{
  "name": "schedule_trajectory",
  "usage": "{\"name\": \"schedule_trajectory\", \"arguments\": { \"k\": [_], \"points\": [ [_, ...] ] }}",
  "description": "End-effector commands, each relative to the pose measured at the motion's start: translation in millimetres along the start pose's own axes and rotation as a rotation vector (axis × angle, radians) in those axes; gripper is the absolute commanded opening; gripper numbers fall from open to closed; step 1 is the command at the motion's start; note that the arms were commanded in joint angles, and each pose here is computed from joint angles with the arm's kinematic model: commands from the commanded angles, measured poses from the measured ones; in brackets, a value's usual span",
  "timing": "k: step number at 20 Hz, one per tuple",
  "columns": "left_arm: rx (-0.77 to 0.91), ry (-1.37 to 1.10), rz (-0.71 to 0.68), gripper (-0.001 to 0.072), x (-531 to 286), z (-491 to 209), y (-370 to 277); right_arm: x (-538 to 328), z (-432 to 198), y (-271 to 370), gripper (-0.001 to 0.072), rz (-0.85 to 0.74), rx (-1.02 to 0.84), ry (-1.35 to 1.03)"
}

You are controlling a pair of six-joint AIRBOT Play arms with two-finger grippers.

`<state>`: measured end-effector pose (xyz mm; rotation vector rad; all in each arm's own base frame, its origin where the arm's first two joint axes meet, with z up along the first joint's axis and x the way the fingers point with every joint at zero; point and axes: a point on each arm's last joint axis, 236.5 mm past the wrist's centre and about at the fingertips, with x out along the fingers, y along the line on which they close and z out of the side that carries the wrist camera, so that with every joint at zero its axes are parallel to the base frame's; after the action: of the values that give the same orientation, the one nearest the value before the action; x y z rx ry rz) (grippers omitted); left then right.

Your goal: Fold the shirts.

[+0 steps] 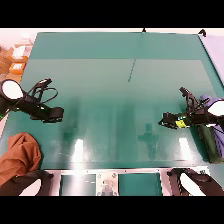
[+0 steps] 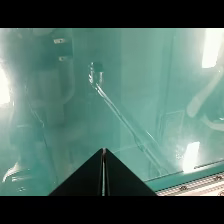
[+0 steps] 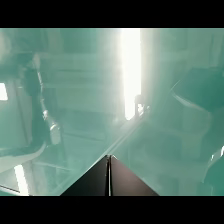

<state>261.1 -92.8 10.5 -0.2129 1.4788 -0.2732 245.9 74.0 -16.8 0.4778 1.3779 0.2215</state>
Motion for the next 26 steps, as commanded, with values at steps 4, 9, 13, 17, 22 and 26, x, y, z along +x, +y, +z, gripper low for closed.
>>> {"name": "schedule_trajectory", "arguments": {
  "k": [4,9,13,17,22,26],
  "points": [
    [-0.065,0.132,0.243,0.0024,-11,-35,55,0,0,0,0.0015,0.0,-0.001,0.001],
    [-0.132,0.091,0.725,0.0414,-86,-70,149,0,0,0,0.0014,0.0,-0.001,0.001],
    [-0.201,0.314,0.839,0.072,-76,-130,172,0,0,0,0.0015,0.0,-0.001,0.001],
    [-0.099,0.533,0.861,0.072,-21,-194,198,0,0,0,0.0014,0.0,-0.001,0.001],
    [-0.135,0.541,0.77,0.0336,-12,-204,218,0,0,0,0.0014,0.0,0.0,0.001],
    [-0.167,0.451,0.731,0.0023,-11,-190,228,0,0,0,0.0014,0.0,-0.001,0.0]
  ]
}}
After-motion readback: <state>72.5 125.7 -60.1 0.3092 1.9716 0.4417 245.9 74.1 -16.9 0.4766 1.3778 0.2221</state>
